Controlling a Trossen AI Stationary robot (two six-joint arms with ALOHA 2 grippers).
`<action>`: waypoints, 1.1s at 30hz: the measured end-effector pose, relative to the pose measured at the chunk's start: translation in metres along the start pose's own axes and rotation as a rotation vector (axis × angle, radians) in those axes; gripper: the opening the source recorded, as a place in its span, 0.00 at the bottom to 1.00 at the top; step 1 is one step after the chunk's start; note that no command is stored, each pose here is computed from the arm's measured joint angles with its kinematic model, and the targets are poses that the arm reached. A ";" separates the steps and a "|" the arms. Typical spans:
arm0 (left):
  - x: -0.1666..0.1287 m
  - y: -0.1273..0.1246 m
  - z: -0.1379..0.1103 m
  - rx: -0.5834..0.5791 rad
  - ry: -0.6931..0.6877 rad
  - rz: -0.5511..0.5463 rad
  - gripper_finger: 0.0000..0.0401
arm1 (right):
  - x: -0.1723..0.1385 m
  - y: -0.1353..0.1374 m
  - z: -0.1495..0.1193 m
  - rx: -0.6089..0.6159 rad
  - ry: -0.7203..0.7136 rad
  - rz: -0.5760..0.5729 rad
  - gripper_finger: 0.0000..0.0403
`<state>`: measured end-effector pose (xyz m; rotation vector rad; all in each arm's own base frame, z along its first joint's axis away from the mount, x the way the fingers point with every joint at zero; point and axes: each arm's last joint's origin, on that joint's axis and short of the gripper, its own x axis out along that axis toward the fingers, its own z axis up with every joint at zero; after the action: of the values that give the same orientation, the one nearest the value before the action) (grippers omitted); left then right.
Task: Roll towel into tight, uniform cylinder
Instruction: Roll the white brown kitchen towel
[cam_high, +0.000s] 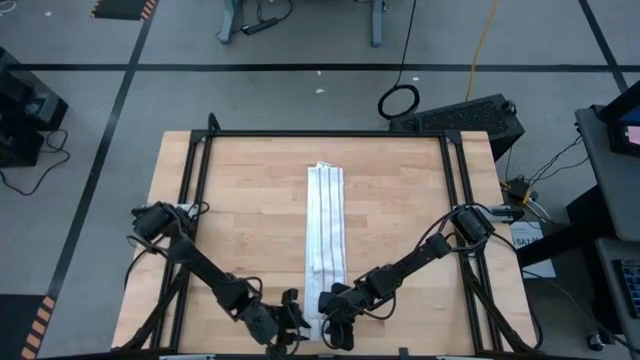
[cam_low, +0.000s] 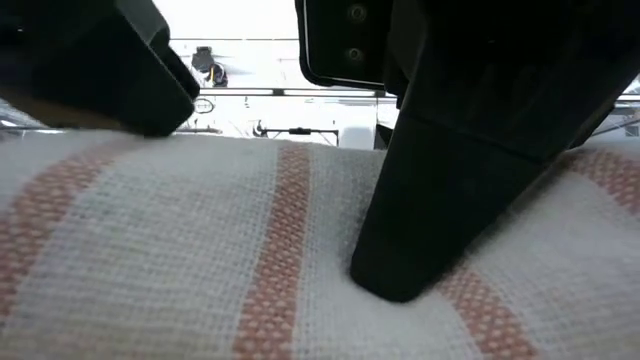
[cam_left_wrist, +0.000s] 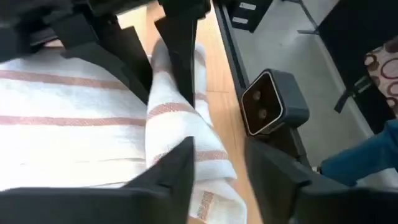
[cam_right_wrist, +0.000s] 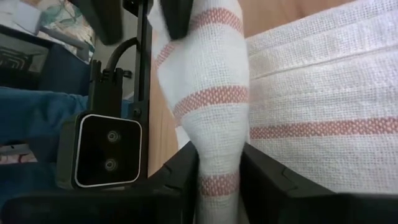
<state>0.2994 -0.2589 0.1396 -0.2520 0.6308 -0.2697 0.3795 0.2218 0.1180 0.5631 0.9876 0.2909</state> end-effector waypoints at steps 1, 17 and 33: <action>0.002 0.001 -0.002 0.000 0.006 0.000 0.32 | 0.000 0.000 0.000 -0.002 0.000 0.001 0.24; 0.009 0.006 -0.013 -0.035 0.033 0.071 0.42 | -0.002 0.001 0.001 -0.043 -0.018 -0.015 0.24; 0.009 0.011 -0.015 -0.049 0.069 0.098 0.50 | -0.019 0.006 0.004 -0.135 -0.013 -0.068 0.65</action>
<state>0.2992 -0.2536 0.1195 -0.2585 0.7166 -0.1699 0.3734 0.2164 0.1361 0.4073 0.9648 0.2902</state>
